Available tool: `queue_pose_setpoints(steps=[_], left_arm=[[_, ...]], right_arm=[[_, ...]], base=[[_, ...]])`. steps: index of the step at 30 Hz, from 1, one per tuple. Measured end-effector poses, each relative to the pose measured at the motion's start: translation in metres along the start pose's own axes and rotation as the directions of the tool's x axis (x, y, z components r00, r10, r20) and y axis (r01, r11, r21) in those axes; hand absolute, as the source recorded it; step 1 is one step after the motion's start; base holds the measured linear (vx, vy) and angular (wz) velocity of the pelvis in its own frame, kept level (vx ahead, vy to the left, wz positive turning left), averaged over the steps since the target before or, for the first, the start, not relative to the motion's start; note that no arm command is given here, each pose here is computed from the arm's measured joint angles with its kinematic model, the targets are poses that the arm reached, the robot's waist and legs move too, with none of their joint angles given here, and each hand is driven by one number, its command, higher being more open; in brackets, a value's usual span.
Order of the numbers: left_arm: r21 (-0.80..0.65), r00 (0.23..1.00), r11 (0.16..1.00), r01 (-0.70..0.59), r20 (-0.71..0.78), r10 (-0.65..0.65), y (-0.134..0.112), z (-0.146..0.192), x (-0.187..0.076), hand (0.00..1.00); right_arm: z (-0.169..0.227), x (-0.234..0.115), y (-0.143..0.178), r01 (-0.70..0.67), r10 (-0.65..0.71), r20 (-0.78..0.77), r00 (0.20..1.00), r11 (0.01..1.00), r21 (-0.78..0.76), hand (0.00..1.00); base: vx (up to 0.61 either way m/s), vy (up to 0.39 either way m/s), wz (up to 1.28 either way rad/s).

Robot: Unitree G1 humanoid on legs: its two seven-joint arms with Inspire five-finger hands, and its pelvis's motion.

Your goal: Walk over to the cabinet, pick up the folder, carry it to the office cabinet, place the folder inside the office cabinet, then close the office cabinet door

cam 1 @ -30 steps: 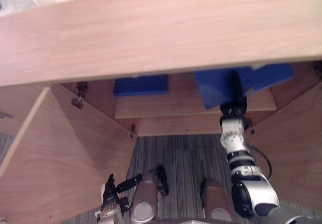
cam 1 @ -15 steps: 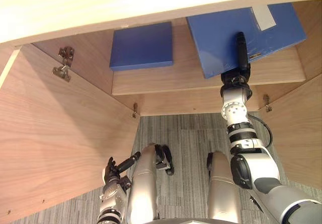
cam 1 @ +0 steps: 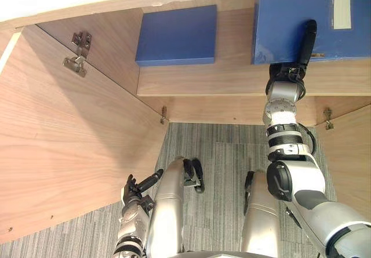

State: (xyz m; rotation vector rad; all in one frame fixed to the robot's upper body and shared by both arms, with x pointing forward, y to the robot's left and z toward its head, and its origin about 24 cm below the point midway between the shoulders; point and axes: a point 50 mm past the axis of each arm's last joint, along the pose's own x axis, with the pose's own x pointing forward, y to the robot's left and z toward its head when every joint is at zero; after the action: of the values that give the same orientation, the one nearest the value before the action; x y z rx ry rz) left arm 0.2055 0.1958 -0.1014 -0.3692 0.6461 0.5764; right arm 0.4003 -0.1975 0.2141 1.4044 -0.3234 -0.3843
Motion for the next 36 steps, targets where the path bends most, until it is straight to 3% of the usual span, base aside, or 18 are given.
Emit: queue_pose_setpoints(steps=[8, 22, 24, 26, 27, 29, 31, 33, 36], left_arm=[[-0.018, 1.000, 1.000, -0.001, -0.023, 0.000, -0.001, -0.005, -0.001, 1.00], [0.014, 0.996, 0.999, -0.039, -0.078, 0.040, 0.007, -0.016, 0.000, 1.00], [0.016, 0.995, 0.999, -0.044, -0.085, 0.045, 0.009, -0.018, 0.000, 1.00], [0.020, 0.995, 0.999, -0.043, -0.088, 0.045, 0.010, -0.018, 0.000, 1.00], [0.023, 0.995, 0.999, -0.043, -0.094, 0.045, 0.011, -0.020, 0.000, 1.00], [0.026, 0.994, 0.999, -0.038, -0.100, 0.041, 0.012, -0.023, -0.001, 1.00], [0.028, 0.994, 0.999, -0.018, -0.103, 0.021, 0.012, -0.024, -0.001, 1.00], [0.046, 0.995, 0.999, 0.014, -0.104, -0.010, 0.012, -0.025, -0.002, 1.00], [0.086, 0.994, 0.995, 0.054, -0.103, -0.045, 0.013, -0.025, -0.002, 1.00]], right_arm=[[-0.016, 0.008, 0.014, -0.048, 0.015, -0.099, 0.995, 0.940, -0.338, 1.00], [-0.023, 0.010, 0.004, -0.007, -0.045, -0.119, 0.992, 0.915, -0.403, 1.00], [-0.027, 0.010, -0.001, -0.029, -0.042, -0.121, 0.992, 0.846, -0.533, 1.00], [-0.030, 0.010, -0.004, -0.097, -0.007, -0.139, 0.990, 0.687, -0.721, 1.00], [-0.032, 0.011, -0.007, -0.170, 0.029, -0.180, 0.983, 0.503, -0.848, 1.00], [-0.036, 0.010, -0.010, -0.263, 0.061, -0.257, 0.964, 0.314, -0.912, 1.00], [-0.033, 0.011, -0.015, -0.341, 0.073, -0.333, 0.940, 0.194, -0.920, 1.00], [-0.024, 0.012, -0.022, -0.382, 0.073, -0.375, 0.924, 0.151, -0.912, 1.00], [-0.010, 0.015, -0.035, -0.430, 0.067, -0.426, 0.902, 0.199, -0.881, 1.00]], base=[[0.02, 0.010, 0.12], [0.00, 0.001, 0.01], [0.04, 0.002, -0.07], [0.06, 0.022, -0.12], [0.05, 0.024, -0.17], [0.05, 0.039, -0.18], [0.05, 0.049, -0.09], [0.04, 0.044, -0.05], [0.04, 0.037, -0.06]])
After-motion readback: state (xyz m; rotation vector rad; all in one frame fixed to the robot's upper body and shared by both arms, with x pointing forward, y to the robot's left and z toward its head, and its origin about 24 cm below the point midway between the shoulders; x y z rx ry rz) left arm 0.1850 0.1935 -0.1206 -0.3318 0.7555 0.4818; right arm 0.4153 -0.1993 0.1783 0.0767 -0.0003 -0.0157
